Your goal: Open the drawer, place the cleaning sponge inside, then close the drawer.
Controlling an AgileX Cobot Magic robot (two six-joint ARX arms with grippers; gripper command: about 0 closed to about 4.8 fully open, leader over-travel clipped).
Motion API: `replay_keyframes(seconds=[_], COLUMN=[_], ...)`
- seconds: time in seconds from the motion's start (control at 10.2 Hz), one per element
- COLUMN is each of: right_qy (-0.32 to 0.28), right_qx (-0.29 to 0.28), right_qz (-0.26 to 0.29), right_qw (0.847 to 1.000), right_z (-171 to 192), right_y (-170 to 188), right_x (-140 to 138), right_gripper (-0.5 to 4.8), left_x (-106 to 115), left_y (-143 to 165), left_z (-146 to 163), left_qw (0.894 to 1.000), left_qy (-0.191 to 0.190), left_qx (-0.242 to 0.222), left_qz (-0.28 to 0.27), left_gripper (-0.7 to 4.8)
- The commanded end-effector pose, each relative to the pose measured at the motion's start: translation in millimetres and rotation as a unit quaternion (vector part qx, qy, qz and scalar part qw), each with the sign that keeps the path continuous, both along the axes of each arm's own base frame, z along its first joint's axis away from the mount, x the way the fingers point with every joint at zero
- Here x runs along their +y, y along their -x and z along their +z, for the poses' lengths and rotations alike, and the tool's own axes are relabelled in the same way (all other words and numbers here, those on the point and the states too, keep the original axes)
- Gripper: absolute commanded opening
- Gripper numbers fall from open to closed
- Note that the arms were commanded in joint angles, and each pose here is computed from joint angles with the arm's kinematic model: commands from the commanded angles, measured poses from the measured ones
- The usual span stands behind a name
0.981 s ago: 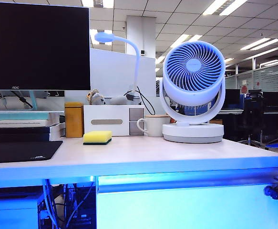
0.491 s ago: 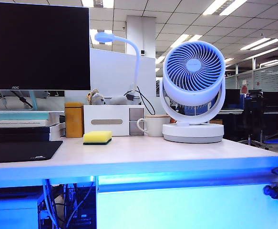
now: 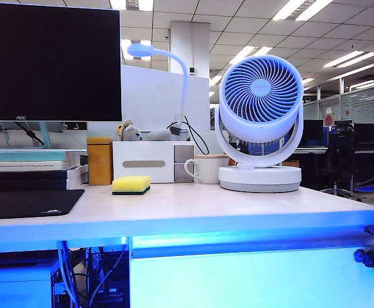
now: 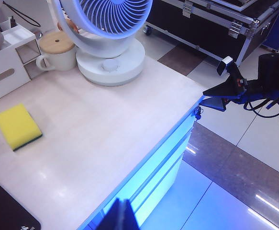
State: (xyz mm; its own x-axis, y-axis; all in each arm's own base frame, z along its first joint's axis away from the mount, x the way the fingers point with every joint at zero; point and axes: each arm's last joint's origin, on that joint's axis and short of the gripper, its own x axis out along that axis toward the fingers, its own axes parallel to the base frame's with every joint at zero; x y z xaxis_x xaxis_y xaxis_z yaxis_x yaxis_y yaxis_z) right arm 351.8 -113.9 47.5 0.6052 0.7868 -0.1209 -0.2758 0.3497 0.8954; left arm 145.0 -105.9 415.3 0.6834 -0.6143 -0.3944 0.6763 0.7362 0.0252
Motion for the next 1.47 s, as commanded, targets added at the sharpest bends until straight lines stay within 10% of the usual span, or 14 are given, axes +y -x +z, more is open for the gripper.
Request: replay_keyframes(seconds=[0.1,1.47], right_qy=[0.003,-0.029], right_qx=[0.012,-0.013], right_qz=[-0.005,0.019], right_qw=[1.000,0.999], right_z=[-2,10], right_y=[-4,-2], right_x=[7,14], right_gripper=[4.79,4.79], left_x=[0,0], left_y=[0,0], left_z=[2,3], left_qw=[1.000,1.000], left_qy=[0.003,0.005], left_qx=[-0.005,-0.008], left_qz=[0.000,0.000], left_gripper=[-0.06,-0.05])
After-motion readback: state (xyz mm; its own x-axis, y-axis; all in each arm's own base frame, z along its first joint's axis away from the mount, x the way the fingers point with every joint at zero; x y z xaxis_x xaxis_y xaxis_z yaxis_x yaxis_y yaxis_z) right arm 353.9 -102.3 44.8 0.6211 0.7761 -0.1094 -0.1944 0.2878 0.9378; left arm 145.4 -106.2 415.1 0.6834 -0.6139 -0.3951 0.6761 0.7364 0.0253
